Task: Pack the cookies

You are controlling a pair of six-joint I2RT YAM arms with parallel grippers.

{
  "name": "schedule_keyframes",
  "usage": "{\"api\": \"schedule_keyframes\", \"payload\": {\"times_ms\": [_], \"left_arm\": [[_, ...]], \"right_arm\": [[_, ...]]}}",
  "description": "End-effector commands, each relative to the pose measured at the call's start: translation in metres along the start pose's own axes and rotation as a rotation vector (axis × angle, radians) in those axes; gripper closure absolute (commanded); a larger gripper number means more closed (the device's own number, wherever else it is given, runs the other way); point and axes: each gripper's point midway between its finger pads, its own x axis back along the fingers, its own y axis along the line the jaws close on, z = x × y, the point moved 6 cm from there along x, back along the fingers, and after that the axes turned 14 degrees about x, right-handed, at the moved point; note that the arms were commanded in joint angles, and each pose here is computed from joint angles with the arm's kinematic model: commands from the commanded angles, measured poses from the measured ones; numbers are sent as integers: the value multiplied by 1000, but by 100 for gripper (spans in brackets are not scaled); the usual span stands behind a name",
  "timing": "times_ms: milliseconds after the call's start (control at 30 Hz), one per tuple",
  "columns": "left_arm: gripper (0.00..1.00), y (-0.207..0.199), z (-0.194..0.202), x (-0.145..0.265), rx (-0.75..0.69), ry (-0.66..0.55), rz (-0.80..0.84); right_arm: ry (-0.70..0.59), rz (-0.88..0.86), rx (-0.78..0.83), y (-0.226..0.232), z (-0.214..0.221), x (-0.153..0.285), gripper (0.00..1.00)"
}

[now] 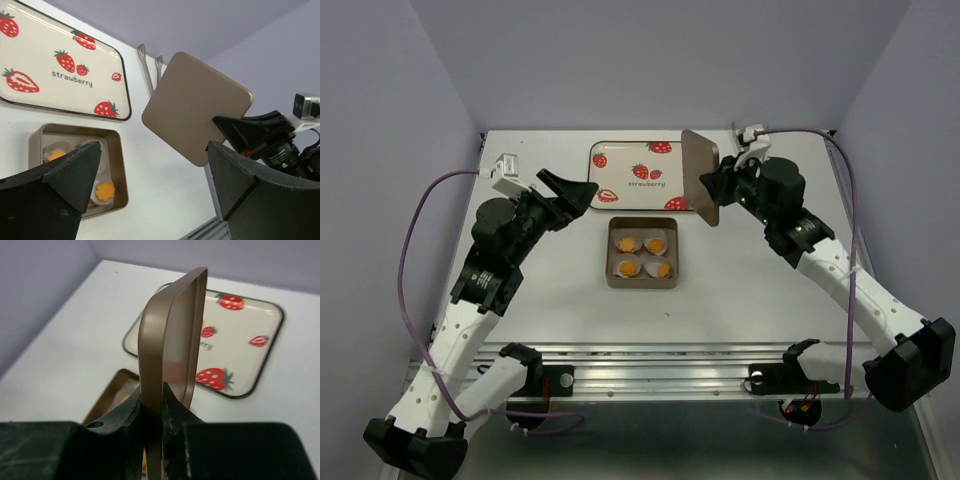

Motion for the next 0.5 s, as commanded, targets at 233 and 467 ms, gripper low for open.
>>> {"api": "schedule_keyframes", "payload": {"times_ms": [233, 467], "left_arm": [[1, 45, 27, -39, -71, 116, -4], [1, 58, 32, -55, -83, 169, -13]], "right_arm": [[135, -661, -569, 27, -15, 11, 89], [175, -674, -762, 9, 33, 16, 89]]}}
